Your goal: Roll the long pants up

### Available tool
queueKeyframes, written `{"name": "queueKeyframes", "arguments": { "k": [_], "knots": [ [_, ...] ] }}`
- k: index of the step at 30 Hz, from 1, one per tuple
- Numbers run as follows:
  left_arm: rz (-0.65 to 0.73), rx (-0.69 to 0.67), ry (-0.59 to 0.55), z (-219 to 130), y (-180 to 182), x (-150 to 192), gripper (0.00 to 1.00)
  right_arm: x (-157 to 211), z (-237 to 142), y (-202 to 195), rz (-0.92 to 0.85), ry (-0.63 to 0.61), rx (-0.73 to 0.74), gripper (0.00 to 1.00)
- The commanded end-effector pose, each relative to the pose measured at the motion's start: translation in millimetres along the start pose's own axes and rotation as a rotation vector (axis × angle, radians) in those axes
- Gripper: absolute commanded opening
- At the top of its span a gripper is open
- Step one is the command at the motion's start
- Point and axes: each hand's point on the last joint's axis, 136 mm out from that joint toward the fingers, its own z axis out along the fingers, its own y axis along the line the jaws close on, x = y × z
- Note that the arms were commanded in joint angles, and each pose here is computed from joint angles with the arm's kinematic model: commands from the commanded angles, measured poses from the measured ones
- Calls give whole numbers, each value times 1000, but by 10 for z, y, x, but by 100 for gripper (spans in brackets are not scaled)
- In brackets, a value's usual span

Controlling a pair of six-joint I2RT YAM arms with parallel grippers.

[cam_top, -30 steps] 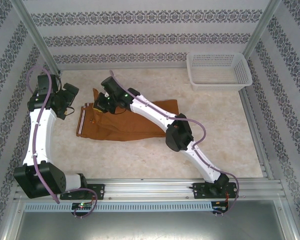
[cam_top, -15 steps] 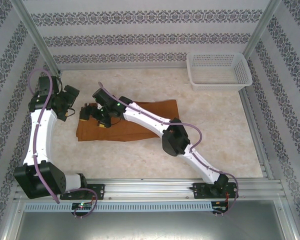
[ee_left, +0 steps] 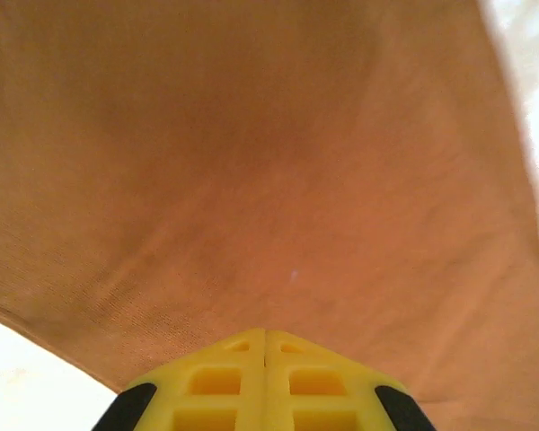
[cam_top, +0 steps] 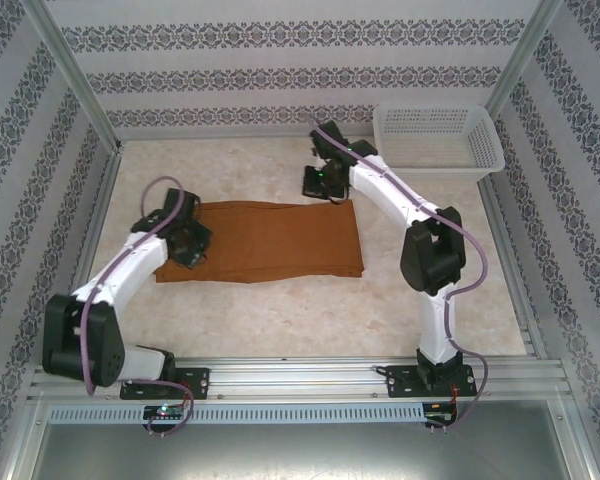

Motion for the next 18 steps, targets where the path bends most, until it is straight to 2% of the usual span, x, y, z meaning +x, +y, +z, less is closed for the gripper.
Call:
{"name": "queueKeyframes", "arguments": {
  "k": [1, 8, 18],
  "knots": [
    [-52, 1, -97, 195, -252, -85, 0, 255, 317, -187, -102, 54, 57, 0],
    [61, -93, -72, 678, -625, -16, 0, 646, 784, -445, -88, 165, 83, 0],
    [227, -167, -12, 1255, -1007, -12, 0, 1635, 796, -306, -198, 273, 161, 0]
  ]
}}
